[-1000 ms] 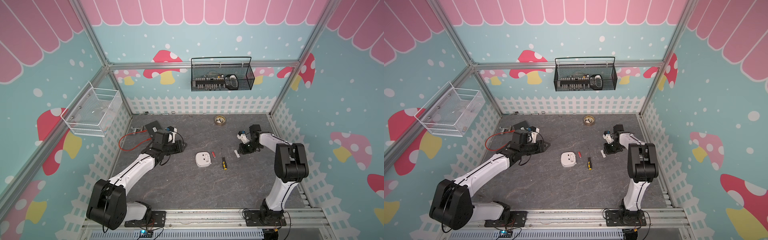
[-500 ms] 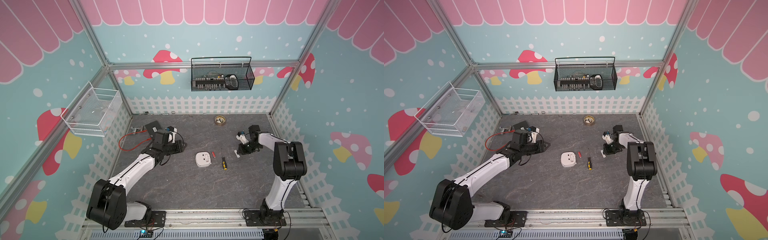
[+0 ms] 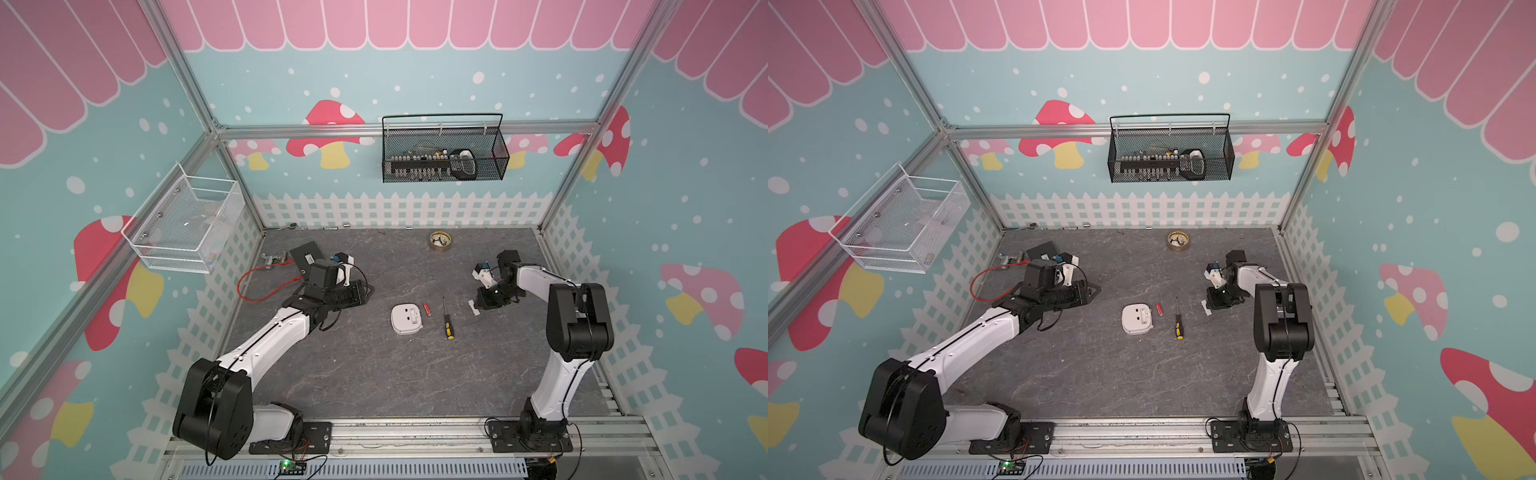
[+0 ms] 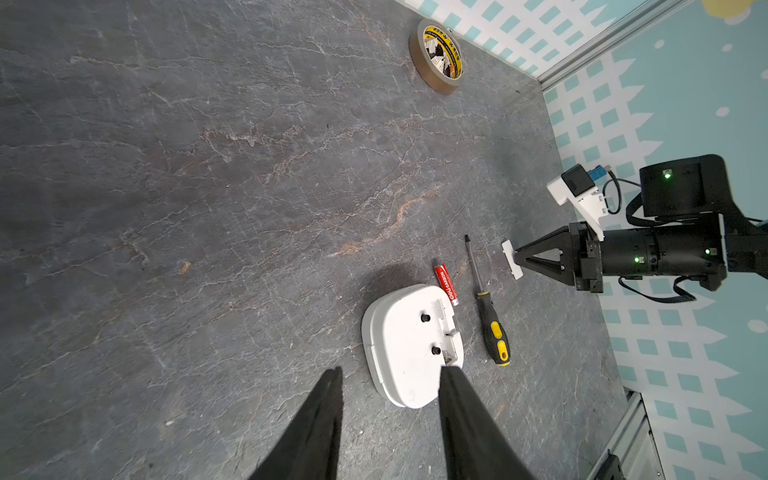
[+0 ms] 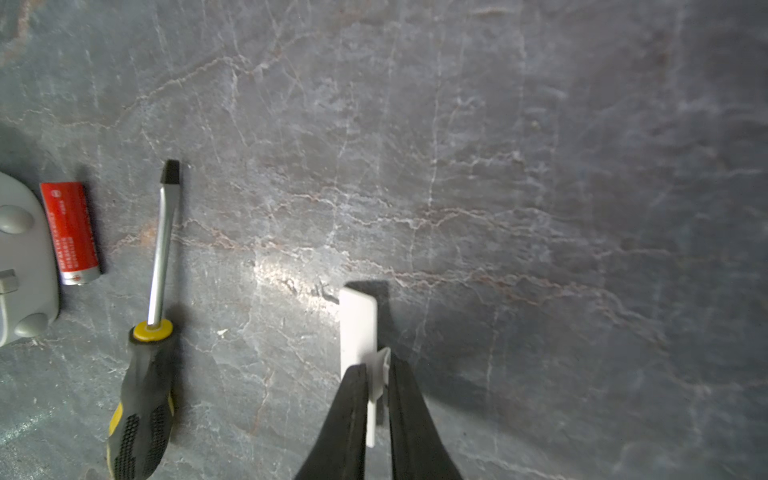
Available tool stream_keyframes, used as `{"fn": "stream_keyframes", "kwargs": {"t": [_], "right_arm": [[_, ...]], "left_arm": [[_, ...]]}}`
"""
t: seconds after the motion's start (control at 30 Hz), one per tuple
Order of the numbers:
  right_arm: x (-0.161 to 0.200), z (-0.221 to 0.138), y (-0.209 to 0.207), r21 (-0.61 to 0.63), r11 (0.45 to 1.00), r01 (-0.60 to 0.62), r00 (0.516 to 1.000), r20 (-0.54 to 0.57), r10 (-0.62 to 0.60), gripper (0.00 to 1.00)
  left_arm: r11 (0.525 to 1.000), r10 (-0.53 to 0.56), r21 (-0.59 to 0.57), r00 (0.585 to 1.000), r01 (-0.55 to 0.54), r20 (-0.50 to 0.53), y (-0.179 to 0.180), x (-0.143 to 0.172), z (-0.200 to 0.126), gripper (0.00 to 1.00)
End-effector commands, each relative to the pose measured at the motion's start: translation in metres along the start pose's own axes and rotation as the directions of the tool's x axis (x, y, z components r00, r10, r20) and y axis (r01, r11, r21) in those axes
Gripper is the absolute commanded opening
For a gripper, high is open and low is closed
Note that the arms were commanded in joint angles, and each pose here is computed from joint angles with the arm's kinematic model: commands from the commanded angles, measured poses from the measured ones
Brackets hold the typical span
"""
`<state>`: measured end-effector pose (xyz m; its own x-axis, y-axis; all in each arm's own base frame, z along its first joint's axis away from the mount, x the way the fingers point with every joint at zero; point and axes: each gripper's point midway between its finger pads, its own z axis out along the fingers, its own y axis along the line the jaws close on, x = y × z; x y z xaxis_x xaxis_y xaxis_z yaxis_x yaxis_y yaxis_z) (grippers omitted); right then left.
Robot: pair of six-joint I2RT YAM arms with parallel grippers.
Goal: Remove the battery from the alarm
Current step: Pick up the cover from the center of the board.
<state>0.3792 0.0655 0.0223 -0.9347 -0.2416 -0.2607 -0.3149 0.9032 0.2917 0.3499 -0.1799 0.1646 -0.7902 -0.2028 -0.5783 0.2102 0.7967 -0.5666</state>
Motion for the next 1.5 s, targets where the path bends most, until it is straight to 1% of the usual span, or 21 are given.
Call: {"fn": "stream_keyframes", "kwargs": {"t": [0.0,0.4,0.63,0.67,0.7,0.73,0.87,1.07,1.13,1.2,1.27,1.33,1.47], "right_arm": [[0.015,0.003,0.004,-0.018,1.000,-0.022,0.999,-0.048,0.022,0.13],[0.018,0.003,0.009,-0.037,0.998,-0.042,0.998,-0.053,0.040,0.05],[0.013,0.001,0.018,-0.082,0.995,-0.063,0.998,-0.034,0.061,0.00],[0.011,0.001,0.019,-0.095,0.993,-0.066,0.998,-0.025,0.063,0.00],[0.004,-0.010,0.024,-0.099,0.994,-0.054,0.998,0.015,0.056,0.00],[0.000,-0.013,0.026,-0.109,0.992,-0.055,0.998,0.033,0.059,0.00],[-0.014,-0.028,0.043,-0.182,0.982,-0.043,0.992,0.110,0.063,0.00],[-0.028,-0.045,0.065,-0.290,0.957,-0.009,0.980,0.186,0.065,0.00],[-0.033,-0.052,0.077,-0.354,0.935,0.012,0.974,0.218,0.069,0.00],[-0.039,-0.064,0.092,-0.430,0.902,0.045,0.962,0.262,0.077,0.00],[-0.046,-0.079,0.110,-0.523,0.848,0.085,0.945,0.311,0.097,0.00],[-0.049,-0.094,0.130,-0.619,0.774,0.134,0.931,0.346,0.115,0.00],[-0.046,-0.119,0.158,-0.725,0.655,0.214,0.910,0.391,0.136,0.00]], "left_arm": [[1.000,0.016,0.010,1.000,-0.016,0.007,-0.004,-0.005,-0.004,0.42],[1.000,0.015,0.010,1.000,-0.015,0.011,-0.004,-0.006,-0.005,0.42],[1.000,0.015,0.009,1.000,-0.015,0.010,-0.004,-0.005,-0.005,0.41],[1.000,0.015,0.009,1.000,-0.015,0.011,-0.004,-0.005,-0.005,0.41],[1.000,0.015,0.009,1.000,-0.015,0.010,-0.004,-0.005,-0.005,0.41],[1.000,0.015,0.008,1.000,-0.015,0.011,-0.003,-0.005,-0.005,0.42],[1.000,0.016,0.008,1.000,-0.016,0.014,-0.004,-0.006,-0.006,0.41],[1.000,0.015,0.009,1.000,-0.015,0.017,-0.004,-0.006,-0.006,0.41],[1.000,0.016,0.008,1.000,-0.016,0.018,-0.004,-0.007,-0.006,0.42],[1.000,0.016,0.009,1.000,-0.016,0.018,-0.005,-0.007,-0.007,0.41],[1.000,0.016,0.006,1.000,-0.016,0.019,-0.004,-0.006,-0.007,0.41],[1.000,0.015,0.006,1.000,-0.015,0.020,-0.004,-0.007,-0.007,0.41],[1.000,0.014,0.007,1.000,-0.014,0.025,-0.004,-0.008,-0.008,0.41]]}}
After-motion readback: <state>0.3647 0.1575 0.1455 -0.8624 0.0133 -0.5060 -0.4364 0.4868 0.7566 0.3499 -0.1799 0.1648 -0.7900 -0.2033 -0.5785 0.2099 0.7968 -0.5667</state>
